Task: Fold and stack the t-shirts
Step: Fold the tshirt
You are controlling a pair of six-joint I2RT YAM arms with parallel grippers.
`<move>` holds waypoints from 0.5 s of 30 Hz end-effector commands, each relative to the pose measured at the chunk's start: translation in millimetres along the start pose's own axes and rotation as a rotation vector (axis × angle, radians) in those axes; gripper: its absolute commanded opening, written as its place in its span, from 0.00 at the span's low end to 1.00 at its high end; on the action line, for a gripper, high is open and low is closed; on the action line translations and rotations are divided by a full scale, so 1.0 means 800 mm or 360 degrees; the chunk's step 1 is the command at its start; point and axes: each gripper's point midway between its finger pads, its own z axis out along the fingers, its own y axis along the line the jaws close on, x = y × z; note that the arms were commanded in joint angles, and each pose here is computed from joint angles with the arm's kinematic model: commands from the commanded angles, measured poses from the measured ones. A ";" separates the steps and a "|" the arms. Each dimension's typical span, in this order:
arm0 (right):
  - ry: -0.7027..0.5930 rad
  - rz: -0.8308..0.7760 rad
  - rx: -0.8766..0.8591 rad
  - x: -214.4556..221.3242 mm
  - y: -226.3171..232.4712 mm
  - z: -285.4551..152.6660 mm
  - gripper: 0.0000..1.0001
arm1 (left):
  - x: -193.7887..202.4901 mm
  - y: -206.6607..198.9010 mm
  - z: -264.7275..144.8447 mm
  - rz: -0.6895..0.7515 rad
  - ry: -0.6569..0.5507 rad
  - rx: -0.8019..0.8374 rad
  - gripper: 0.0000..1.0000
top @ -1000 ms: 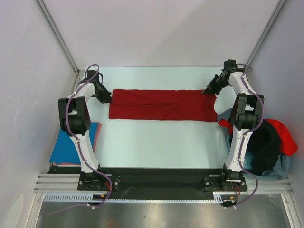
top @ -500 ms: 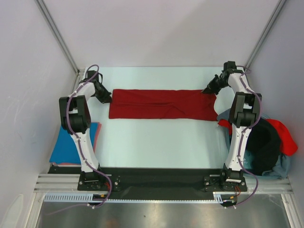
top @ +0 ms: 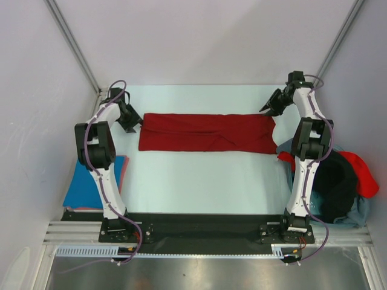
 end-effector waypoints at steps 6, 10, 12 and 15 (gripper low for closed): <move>-0.0158 -0.0190 0.0319 -0.007 -0.030 -0.097 0.56 | 0.001 0.011 -0.100 0.0155 -0.0226 0.0012 0.57; -0.0096 -0.0204 0.0269 0.043 -0.031 -0.108 0.59 | 0.061 0.028 -0.094 0.0139 -0.0110 0.0073 0.59; -0.0069 -0.0217 0.0239 0.069 -0.033 -0.113 0.60 | 0.079 0.027 -0.095 0.0114 -0.0072 0.0125 0.59; -0.0016 -0.0237 0.0226 0.099 -0.043 -0.110 0.63 | 0.103 0.038 -0.083 0.0086 -0.0011 0.0123 0.60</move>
